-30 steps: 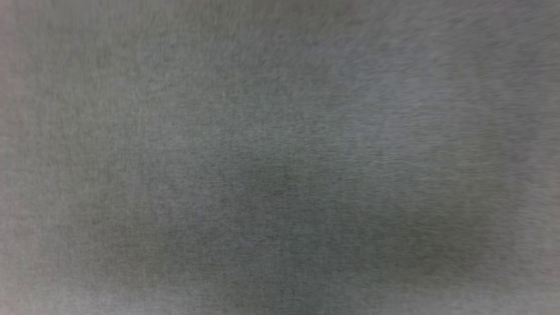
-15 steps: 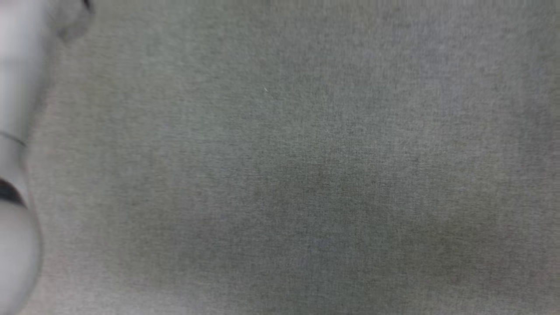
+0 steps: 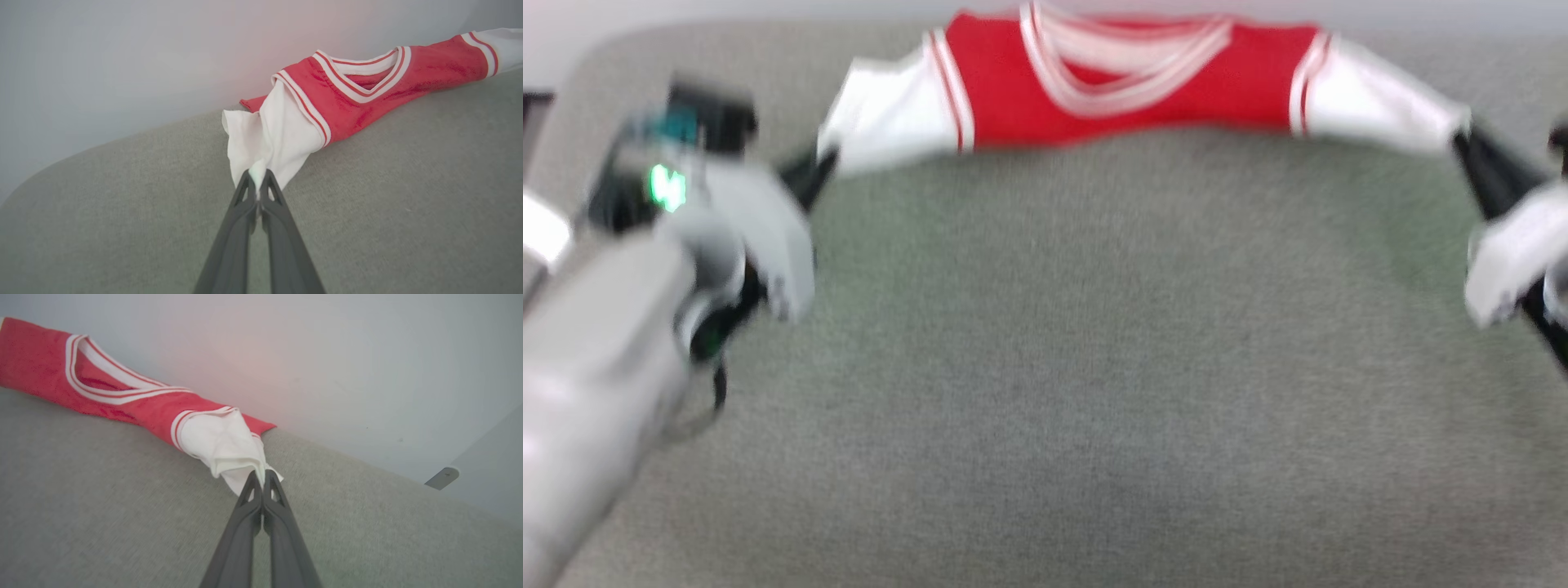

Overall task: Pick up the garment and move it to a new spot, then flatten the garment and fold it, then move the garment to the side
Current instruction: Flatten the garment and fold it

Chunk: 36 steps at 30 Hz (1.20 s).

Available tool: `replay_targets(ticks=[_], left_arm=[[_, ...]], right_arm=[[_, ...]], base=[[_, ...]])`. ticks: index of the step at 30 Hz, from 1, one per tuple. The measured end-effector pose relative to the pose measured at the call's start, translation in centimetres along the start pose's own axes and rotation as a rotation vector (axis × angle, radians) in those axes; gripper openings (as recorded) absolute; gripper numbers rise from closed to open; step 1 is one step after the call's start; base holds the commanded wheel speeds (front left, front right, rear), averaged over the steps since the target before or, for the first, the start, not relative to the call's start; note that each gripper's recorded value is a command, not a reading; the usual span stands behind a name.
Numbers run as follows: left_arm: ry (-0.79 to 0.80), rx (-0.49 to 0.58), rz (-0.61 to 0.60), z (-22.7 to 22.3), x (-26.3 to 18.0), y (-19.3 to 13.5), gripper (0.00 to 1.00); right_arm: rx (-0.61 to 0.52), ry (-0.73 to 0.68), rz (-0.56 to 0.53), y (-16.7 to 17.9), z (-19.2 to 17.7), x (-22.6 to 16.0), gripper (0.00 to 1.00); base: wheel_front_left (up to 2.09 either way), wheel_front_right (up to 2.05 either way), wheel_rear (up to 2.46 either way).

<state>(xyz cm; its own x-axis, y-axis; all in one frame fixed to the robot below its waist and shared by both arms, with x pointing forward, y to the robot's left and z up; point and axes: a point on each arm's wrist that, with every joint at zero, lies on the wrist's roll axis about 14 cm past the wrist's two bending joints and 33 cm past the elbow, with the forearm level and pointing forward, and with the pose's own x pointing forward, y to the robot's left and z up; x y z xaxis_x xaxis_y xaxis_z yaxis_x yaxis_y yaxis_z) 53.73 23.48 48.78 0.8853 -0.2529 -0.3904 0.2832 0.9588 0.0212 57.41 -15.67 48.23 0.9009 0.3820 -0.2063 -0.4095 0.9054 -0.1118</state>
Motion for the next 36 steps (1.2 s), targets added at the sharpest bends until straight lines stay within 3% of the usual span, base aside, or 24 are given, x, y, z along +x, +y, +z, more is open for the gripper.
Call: replay_targets(ticks=[12, 19, 27, 36], left_arm=[[0.22, -0.152, 0.01, -11.5, -12.5, -3.9, 0.0], [0.318, -0.203, 0.029, -15.5, -17.2, -6.3, 0.0], [0.36, -0.256, 0.069, -17.6, -19.2, -6.9, 0.0], [0.353, -0.279, 0.07, -17.7, -18.7, -7.5, 0.0]], right_arm=[[0.014, 0.245, 0.097, 3.2, -6.6, -14.9, 0.0], [0.067, 0.361, 0.08, 3.4, -9.8, -20.8, 0.0], [0.143, 0.452, 0.087, 4.8, -12.5, -23.1, 0.0], [0.204, 0.543, 0.09, 5.9, -14.5, -23.2, 0.0]], base=[[0.0, 0.0, 0.0], [0.0, 0.0, 0.0], [0.0, 0.0, 0.0], [0.0, 0.0, 0.0]])
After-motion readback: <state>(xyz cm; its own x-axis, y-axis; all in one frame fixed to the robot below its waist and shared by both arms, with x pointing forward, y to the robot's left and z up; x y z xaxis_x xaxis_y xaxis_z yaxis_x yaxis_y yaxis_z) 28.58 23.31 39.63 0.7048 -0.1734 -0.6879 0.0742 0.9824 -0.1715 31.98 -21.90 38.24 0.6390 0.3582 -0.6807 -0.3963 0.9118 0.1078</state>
